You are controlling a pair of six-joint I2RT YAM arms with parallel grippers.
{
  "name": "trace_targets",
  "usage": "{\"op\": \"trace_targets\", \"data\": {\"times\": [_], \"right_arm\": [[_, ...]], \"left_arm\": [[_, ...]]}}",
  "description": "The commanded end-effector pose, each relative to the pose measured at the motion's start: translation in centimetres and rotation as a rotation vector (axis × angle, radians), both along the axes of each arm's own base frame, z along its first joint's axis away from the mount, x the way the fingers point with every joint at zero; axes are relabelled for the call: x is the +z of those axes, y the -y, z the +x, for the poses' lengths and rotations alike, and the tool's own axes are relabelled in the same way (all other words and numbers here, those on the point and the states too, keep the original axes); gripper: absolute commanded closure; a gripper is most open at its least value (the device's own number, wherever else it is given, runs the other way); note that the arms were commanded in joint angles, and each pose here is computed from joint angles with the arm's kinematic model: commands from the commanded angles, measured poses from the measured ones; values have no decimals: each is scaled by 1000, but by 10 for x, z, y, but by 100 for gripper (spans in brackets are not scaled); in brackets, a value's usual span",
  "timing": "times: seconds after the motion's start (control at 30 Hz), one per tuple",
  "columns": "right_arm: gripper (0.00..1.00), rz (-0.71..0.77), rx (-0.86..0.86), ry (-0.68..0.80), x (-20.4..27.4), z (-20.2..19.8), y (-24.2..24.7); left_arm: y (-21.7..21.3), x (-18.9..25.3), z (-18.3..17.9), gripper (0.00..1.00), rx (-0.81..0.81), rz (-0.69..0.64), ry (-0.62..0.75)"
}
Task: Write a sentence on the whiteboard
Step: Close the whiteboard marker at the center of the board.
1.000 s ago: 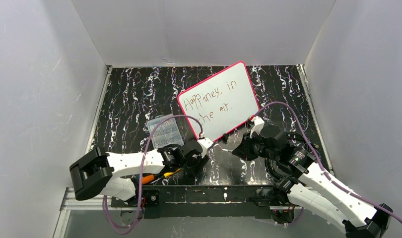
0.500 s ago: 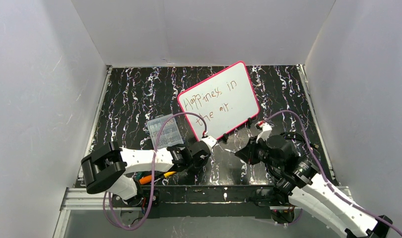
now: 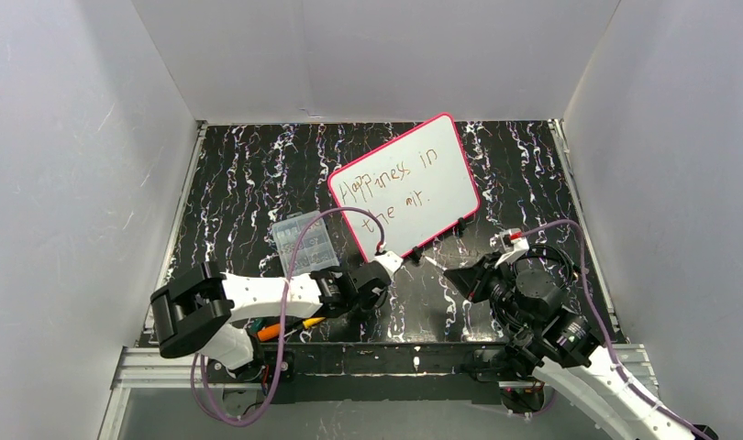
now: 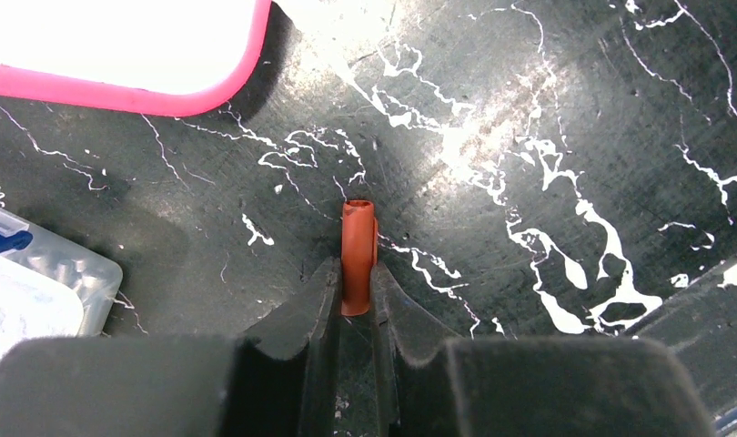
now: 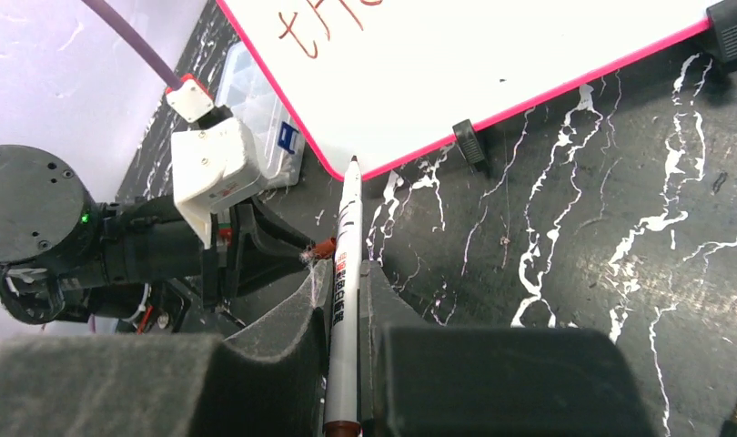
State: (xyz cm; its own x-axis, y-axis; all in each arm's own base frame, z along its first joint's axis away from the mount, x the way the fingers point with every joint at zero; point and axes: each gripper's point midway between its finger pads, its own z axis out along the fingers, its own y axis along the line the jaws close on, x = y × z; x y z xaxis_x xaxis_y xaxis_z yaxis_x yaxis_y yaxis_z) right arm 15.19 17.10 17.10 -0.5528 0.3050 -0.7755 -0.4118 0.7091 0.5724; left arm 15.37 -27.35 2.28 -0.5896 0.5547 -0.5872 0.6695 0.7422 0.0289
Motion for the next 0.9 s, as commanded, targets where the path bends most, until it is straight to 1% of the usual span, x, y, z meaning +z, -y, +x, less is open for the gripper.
{"op": "trace_targets", "data": {"times": [0.0,0.07,0.17,0.27,0.37,0.47,0.6,0.7,0.87], "right_arm": [[99,115,-24,54,12,9,-7],[99,139,-7,58,13,9,-13],[99,150,17,68,17,8,-18],[99,142,22,91,23,10,-18],[99,182,60,140,34,9,-25],[99,223,146,166,43,0,-37],[99,259,258,173,53,-14,-51],[99,298,328,182,63,-25,-57],[99,214,453,110,57,-42,-66]], "left_arm": [[7,27,-5,100,-51,-65,9],[15,51,-4,100,-81,-118,27],[21,91,-5,100,-143,-162,55],[25,120,-9,100,-220,-196,50],[23,140,-15,100,-308,-236,-10],[17,159,-18,100,-397,-308,-79],[1,167,-21,100,-511,-330,-80],[-2,167,-33,100,-582,-355,-80],[-5,161,-39,100,-620,-344,-96]]}}
